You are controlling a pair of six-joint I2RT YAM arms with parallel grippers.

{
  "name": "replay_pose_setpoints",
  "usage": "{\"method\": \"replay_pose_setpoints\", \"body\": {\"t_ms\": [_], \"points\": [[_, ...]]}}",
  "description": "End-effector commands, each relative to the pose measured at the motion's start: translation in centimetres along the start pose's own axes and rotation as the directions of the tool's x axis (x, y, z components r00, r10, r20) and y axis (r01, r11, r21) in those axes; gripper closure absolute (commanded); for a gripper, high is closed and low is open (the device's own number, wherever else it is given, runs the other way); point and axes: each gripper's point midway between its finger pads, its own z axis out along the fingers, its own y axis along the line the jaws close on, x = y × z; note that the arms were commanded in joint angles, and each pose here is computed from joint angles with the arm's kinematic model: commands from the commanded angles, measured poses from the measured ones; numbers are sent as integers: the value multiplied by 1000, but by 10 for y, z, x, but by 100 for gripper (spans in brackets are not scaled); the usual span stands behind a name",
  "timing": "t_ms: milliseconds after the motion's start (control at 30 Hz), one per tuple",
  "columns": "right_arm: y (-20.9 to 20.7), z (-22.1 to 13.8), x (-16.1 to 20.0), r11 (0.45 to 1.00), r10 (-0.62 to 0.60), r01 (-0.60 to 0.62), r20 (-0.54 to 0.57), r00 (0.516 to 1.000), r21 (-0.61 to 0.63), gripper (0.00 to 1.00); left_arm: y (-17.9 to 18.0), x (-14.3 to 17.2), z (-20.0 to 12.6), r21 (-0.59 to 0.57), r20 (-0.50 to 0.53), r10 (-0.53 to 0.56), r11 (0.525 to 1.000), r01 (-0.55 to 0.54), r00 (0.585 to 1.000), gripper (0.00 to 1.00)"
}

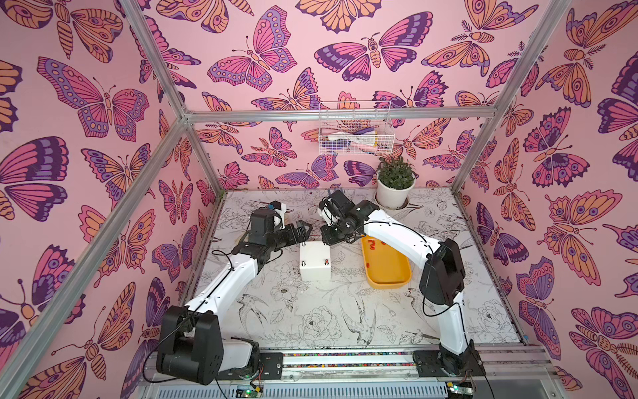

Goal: Cover the protruding screws with screw protection sleeves
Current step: Attach the screw protection sleeve to the screw.

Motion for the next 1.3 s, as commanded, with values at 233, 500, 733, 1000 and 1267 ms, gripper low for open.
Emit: {"method": "replay_pose_setpoints", "body": {"t_ms": [233, 500, 733, 1000, 1267], "points": [[7, -20, -4, 1000, -17, 17, 31, 999, 2, 74, -1, 2, -5, 15, 7, 0, 1000, 0, 1000, 0], [8, -24, -5, 1000, -19, 19, 38, 999, 1, 74, -1, 2, -5, 16, 6, -3, 1000, 3, 1000, 0], [8, -26, -6, 1000, -23, 23, 40, 999, 5, 75, -2, 2, -5, 19, 7, -3, 1000, 3, 1000, 0], [9, -28, -7, 1000, -27, 27, 44, 999, 4, 77, -3, 1, -5, 21, 8, -2, 1000, 2, 1000, 0], [10, -32, -10, 1000, -31, 31, 52, 998, 3, 77, -2, 1, -3, 21, 6, -4, 1000, 4, 1000, 0]]}}
